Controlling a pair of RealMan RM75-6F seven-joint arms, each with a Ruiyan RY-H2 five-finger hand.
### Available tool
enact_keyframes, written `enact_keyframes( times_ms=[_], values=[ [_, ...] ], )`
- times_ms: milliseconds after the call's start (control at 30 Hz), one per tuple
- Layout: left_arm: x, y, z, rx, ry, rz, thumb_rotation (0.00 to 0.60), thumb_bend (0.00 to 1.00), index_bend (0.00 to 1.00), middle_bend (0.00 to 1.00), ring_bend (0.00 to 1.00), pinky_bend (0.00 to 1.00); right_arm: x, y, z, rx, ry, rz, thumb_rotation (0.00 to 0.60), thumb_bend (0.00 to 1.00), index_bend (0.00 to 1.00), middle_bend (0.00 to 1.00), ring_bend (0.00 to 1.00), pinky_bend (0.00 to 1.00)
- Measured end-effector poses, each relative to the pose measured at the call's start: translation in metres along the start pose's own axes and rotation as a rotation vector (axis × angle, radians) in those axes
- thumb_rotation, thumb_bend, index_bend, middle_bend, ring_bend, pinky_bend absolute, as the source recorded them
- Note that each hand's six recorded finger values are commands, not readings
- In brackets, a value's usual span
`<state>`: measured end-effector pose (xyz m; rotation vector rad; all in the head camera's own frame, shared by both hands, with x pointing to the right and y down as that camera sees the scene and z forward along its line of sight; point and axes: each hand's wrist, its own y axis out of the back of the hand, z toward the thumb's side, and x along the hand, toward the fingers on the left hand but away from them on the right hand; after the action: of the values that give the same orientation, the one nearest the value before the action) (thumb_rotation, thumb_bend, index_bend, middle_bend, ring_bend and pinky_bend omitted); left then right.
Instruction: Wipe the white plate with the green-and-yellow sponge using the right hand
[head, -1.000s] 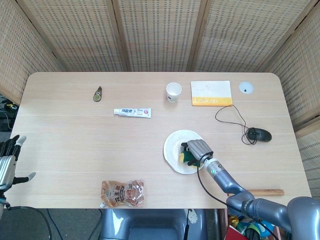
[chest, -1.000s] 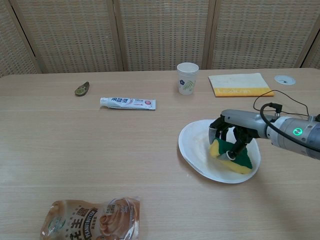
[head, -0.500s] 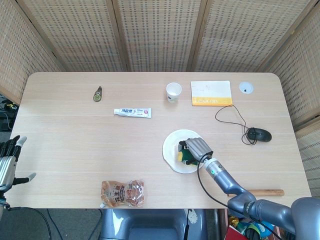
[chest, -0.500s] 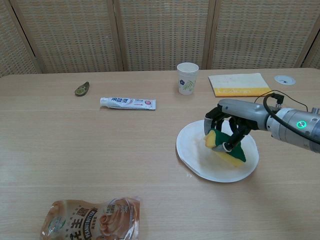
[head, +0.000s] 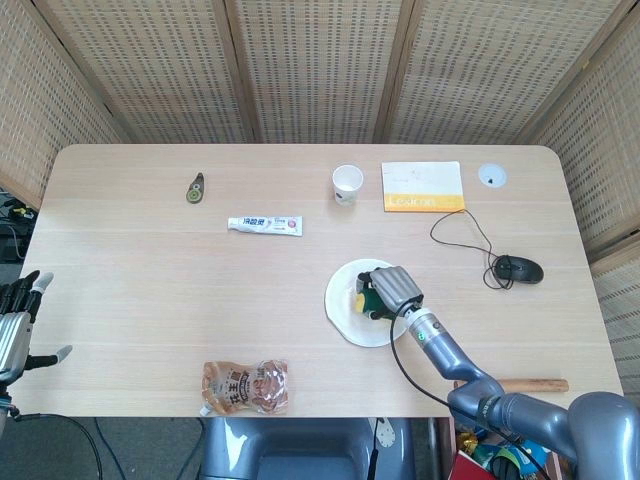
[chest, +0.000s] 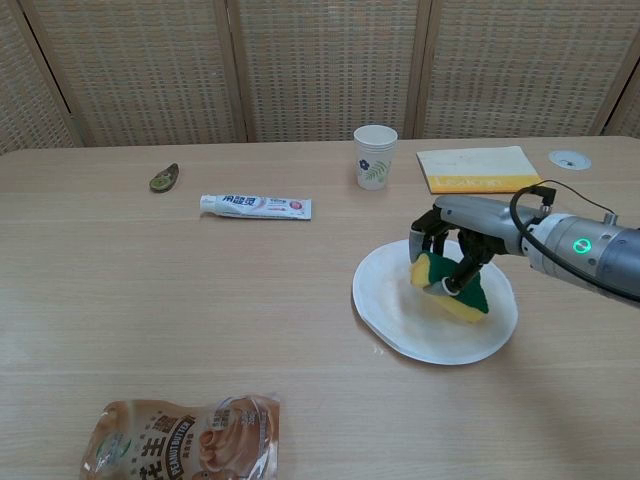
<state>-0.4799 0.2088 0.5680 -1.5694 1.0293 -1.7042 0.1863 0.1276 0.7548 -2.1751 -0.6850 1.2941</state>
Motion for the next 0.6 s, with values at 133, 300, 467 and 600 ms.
enact_keyframes(
  times_ms=[133,300,467,600],
  values=[
    [0.000,-0.001,0.000,0.000,-0.001,-0.003,0.600,0.00,0.00,0.00,0.00,0.00,0.001,-0.011,-0.007,0.013,-0.015,0.034,0.600,0.30,0.51,0.48,0.40,0.67],
    [0.000,-0.002,0.001,0.003,-0.003,-0.007,0.600,0.00,0.00,0.00,0.00,0.00,0.003,-0.019,-0.012,0.003,-0.020,0.056,0.600,0.30,0.51,0.48,0.40,0.67],
    [-0.001,-0.002,0.001,0.003,-0.002,-0.007,0.600,0.00,0.00,0.00,0.00,0.00,0.003,-0.023,-0.018,-0.027,-0.033,0.063,0.600,0.30,0.51,0.48,0.40,0.67],
    [0.000,-0.003,0.001,0.006,-0.003,-0.011,0.600,0.00,0.00,0.00,0.00,0.00,0.005,-0.026,-0.020,-0.048,-0.031,0.071,0.600,0.30,0.51,0.49,0.40,0.67]
  ],
)
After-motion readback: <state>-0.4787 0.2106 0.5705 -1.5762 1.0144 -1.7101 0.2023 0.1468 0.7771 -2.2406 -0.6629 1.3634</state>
